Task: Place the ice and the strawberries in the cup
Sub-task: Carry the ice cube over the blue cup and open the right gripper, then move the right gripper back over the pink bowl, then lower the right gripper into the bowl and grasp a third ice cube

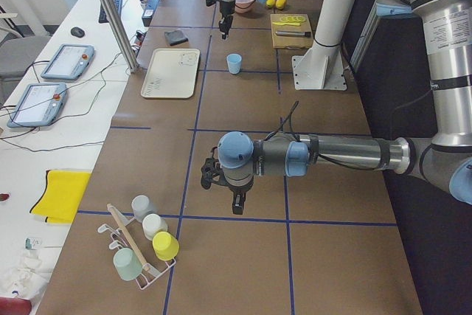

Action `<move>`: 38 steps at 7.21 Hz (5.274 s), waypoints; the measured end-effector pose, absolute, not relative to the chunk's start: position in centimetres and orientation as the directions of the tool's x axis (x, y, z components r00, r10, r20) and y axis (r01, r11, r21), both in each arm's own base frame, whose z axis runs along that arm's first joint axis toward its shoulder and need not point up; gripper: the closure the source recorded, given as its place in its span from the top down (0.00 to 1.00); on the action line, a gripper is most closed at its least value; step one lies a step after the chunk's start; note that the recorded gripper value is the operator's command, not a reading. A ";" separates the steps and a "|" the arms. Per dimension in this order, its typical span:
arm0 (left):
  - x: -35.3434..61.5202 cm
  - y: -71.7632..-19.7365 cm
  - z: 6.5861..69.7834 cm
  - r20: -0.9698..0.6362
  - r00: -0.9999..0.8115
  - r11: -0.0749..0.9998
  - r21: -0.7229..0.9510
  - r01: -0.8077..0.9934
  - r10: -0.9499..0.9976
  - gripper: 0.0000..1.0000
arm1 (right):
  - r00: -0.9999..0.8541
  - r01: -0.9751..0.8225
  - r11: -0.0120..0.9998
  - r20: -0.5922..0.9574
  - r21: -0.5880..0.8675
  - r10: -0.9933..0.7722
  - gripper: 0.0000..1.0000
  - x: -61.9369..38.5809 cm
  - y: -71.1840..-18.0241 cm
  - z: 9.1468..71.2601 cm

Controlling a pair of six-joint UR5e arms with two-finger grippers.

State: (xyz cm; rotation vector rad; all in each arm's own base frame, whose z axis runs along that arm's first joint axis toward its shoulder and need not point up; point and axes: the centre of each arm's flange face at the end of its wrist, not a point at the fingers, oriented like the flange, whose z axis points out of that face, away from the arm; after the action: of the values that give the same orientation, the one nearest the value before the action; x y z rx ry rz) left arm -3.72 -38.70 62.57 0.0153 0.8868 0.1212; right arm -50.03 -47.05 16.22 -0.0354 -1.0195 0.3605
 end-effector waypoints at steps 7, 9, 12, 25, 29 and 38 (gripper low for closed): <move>-3.7 -38.7 62.4 -0.772 0.625 0.993 0.069 -0.098 0.115 1.00 | 0.490 -0.235 0.954 0.825 -0.187 0.282 0.73 -55.4 -43.8 17.5; -3.7 -38.7 62.4 -0.772 0.626 0.993 0.070 -0.097 0.115 1.00 | 0.488 -0.232 0.955 0.827 -0.186 0.280 0.87 -55.4 -43.7 17.3; -3.7 -38.7 62.2 -0.772 0.625 0.993 0.072 -0.097 0.117 1.00 | 0.478 -0.236 0.955 0.834 -0.181 0.276 0.85 -54.3 -43.6 17.1; -3.7 -38.7 62.0 -0.772 0.624 0.993 0.075 -0.096 0.119 1.00 | 0.753 0.124 0.974 0.621 0.190 -0.217 0.83 -13.1 -42.3 50.9; -3.7 -38.4 61.5 -0.771 0.624 0.992 0.083 -0.097 0.125 1.00 | 0.764 0.146 0.974 0.606 0.171 -0.221 0.84 -13.8 -44.6 53.6; -3.7 -38.4 61.2 -0.771 0.624 0.991 0.090 -0.097 0.131 1.00 | 0.756 0.199 0.968 0.605 0.151 -0.250 0.64 -16.3 -44.4 56.7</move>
State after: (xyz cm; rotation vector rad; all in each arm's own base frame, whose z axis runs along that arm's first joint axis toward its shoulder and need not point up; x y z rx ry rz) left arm -3.66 -38.43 61.19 0.0407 0.8881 0.1308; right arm -16.33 -44.36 56.71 0.0788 -0.6705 -0.2448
